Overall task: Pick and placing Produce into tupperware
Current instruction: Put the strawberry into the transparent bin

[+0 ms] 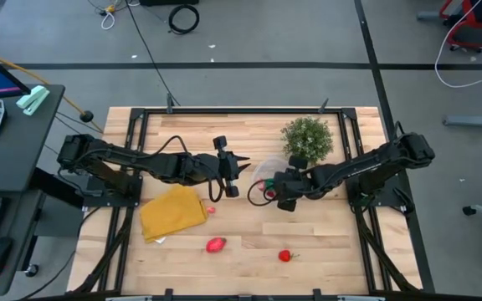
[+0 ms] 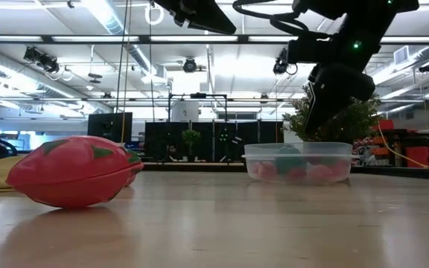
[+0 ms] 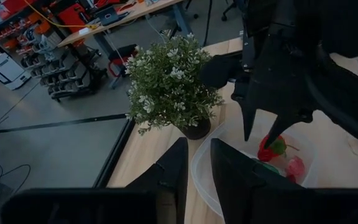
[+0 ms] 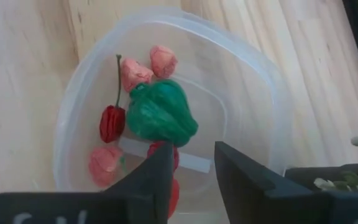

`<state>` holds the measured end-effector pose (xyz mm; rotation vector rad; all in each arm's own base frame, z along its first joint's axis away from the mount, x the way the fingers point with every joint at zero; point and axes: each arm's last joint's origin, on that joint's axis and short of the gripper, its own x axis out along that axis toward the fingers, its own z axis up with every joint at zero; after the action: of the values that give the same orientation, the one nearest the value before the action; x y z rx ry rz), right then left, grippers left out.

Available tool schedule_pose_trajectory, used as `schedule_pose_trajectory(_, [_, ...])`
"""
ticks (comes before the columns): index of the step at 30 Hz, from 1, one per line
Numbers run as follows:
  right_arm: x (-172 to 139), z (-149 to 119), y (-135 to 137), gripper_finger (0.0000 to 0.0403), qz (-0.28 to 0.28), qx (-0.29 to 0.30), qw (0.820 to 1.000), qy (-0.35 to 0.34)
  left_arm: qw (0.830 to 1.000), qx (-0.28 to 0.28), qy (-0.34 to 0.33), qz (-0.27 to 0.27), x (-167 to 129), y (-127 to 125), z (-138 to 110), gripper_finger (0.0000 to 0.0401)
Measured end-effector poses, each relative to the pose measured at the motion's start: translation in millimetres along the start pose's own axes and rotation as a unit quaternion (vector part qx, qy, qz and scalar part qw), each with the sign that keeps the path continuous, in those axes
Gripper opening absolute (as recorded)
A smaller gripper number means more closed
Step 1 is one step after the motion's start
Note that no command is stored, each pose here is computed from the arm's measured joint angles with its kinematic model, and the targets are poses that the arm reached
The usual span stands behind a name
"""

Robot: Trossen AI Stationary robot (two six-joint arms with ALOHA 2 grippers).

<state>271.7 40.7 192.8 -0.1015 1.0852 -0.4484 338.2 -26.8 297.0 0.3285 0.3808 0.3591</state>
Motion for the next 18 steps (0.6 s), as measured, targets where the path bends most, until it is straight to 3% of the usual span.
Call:
schedule_pose_trajectory(4, [-3.3,-0.3,0.3,0.0126,0.020,0.007,1.000,0.002,1.000,0.001,0.002,0.000,0.0,-0.1,-0.4,0.0071])
schedule_pose_trajectory(10, [-13.8,-4.8,12.3,0.0126,0.108,0.010,0.994,0.021,1.000,0.002,0.002,-0.001,0.0,-0.1,-0.5,0.0075])
schedule_pose_trajectory(18, [-44.9,-23.0,54.7,0.0127,0.251,0.032,0.965,0.076,1.000,0.002,0.003,0.000,0.1,0.0,-0.6,0.0064])
